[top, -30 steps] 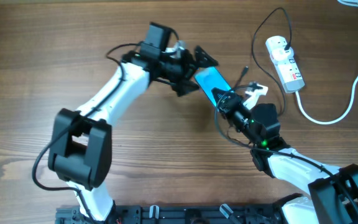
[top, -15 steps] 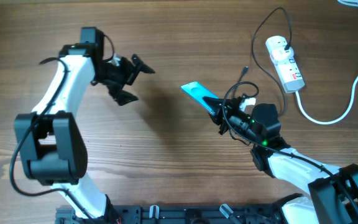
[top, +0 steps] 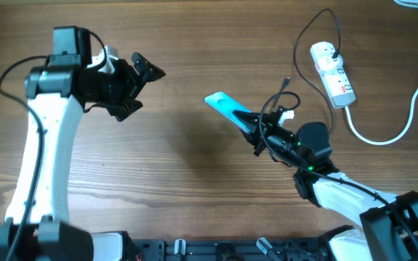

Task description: Plug charger to phone and switch on socket

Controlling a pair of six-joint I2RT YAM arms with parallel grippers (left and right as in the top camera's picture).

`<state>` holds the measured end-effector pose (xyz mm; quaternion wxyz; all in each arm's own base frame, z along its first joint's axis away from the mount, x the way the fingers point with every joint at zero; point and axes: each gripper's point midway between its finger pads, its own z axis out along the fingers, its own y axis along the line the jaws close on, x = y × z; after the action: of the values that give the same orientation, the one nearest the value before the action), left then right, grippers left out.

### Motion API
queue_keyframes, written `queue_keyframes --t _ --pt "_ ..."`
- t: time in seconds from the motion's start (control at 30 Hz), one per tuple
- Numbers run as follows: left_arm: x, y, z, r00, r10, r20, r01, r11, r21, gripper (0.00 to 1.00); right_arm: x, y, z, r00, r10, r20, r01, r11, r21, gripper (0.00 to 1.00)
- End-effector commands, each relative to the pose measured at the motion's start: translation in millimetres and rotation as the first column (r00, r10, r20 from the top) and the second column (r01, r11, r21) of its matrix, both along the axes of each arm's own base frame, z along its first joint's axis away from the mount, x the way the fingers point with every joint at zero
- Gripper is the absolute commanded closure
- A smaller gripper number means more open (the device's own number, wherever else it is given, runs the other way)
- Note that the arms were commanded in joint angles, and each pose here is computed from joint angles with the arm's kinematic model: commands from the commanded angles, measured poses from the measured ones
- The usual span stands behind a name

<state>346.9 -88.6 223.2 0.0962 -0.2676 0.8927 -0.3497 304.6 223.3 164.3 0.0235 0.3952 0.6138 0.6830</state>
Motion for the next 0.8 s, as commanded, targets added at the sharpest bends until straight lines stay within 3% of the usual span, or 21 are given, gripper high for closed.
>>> queue_keyframes --t 0.0,0.2,0.43,0.6,0.77 --pt "-14.3 -1.5 21.2 0.998 -0.020 0.057 0.019 1.000 0.019 0.00 1.4 6.5 17.5 0.999 0.014 0.049 -0.015 1.000 0.026 0.96" --pt "-27.6 -14.1 19.8 1.000 -0.024 -0.002 0.024 1.000 0.000 0.00 11.0 23.7 27.7 0.999 -0.005 0.037 0.004 1.000 0.018 0.96" --pt "-24.6 -53.9 18.0 0.999 -0.051 0.003 0.051 0.998 -0.032 0.07 11.8 37.8 40.5 0.998 -0.001 0.057 0.000 1.000 0.028 0.96" --pt "-28.8 -69.9 -8.0 0.997 -0.006 -0.078 0.002 0.998 -0.061 0.21 12.4 38.2 42.8 0.998 -0.001 0.062 -0.001 1.000 0.031 0.96" --pt "-34.1 -87.6 -41.9 0.990 0.007 -0.141 -0.022 0.994 -0.105 0.21 11.8 38.6 42.7 0.998 0.003 0.062 -0.005 1.000 0.030 0.96"
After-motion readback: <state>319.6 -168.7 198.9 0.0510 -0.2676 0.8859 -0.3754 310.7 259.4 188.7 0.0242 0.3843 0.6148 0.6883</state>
